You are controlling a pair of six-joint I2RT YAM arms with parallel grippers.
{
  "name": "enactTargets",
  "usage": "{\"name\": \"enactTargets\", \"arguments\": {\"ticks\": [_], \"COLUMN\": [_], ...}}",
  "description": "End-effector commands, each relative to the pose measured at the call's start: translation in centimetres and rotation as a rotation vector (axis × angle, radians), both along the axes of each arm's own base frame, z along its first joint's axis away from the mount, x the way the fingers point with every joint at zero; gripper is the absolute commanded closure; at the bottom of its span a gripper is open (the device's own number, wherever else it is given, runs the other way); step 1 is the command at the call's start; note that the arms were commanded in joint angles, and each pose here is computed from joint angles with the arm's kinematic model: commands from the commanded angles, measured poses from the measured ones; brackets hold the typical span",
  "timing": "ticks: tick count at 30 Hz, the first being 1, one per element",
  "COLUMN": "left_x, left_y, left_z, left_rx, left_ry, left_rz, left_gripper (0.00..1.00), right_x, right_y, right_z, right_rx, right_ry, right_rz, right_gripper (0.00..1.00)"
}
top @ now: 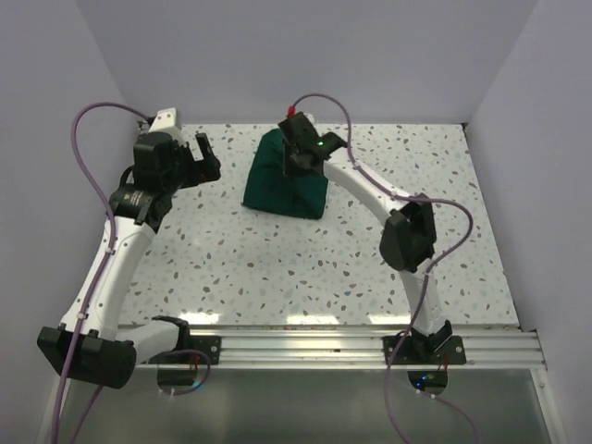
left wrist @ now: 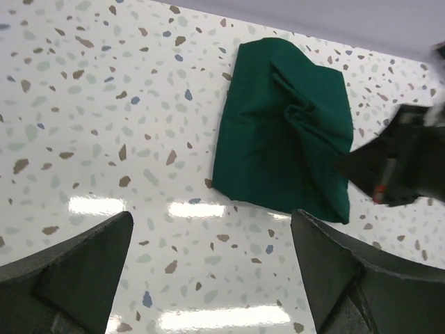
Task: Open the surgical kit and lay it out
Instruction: Open the surgical kit at the center of the board.
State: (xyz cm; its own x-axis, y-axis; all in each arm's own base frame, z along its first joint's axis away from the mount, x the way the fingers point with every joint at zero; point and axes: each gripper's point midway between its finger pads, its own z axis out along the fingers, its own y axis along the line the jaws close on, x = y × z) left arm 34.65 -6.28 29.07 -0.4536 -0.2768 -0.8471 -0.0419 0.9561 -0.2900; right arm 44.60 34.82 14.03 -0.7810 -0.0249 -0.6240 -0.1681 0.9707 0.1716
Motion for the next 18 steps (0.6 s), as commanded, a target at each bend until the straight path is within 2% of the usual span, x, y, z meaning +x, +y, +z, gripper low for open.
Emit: {"name": "enactTargets", "arguments": {"ticks": [1, 3, 4, 6, 11, 12, 13, 14, 15, 16, 17, 18], "left_x": [1.7, 2.9, 3.3, 4.4, 6.5, 6.4, 6.8, 7.3, 7.1, 7.7, 7.9, 7.8], "left_y": [-0.1, -1.5, -1.8, -3.4, -8.6, -10.3, -11.3, -12.4, -14.4, -15.3, -16.3, -17.6], "left_z": [1.2, 0.0, -0.5, -1.9, -5.6, -6.4, -6.3, -8.4, -9.0, -8.7, -11.0, -11.4], "left_rx": [0.15, 0.201, 0.215, 0.226, 0.284, 0.303, 0.311, 0.336, 0.35, 0.364, 0.402, 0.438], "left_ry": [-0.03, 0.004, 0.016, 0.046, 0.097, 0.108, 0.103, 0.147, 0.151, 0.139, 0.19, 0.188], "left_rz": [-0.01, -0.041, -0.044, -0.076, -0.163, -0.199, -0.209, -0.228, -0.265, -0.265, -0.279, -0.29], "left_gripper": [0.0, 0.0, 0.0, 0.0, 0.0, 0.0, 0.0, 0.0, 0.0, 0.0, 0.0, 0.0], "right_x": [1.4, 0.8, 0.5, -0.4, -3.0, -3.4, -3.8, -4.7, -5.0, -5.2, -5.8, -6.0], "right_y": [-6.0, -8.7, -10.6, -13.3, -19.8, -20.6, -22.2, -23.2, -24.1, -25.7, -26.7, -27.5], "right_z": [9.7, 11.5, 9.9, 10.5, 5.9, 5.1, 4.1, 3.2, 3.0, 2.9, 2.9, 3.1], "right_rx": [0.092, 0.091, 0.051, 0.029, -0.103, -0.12, -0.146, -0.187, -0.211, -0.247, -0.274, -0.29], "right_ry": [-0.202, -0.235, -0.206, -0.217, -0.119, -0.092, -0.06, -0.018, -0.003, 0.0, 0.02, 0.022], "right_rz": [-0.19, -0.258, -0.292, -0.346, -0.451, -0.461, -0.488, -0.501, -0.526, -0.568, -0.582, -0.595], "right_gripper": [1.0, 1.0, 1.0, 1.0, 1.0, 0.93, 0.8, 0.42, 0.22, 0.1, 0.02, 0.02]}}
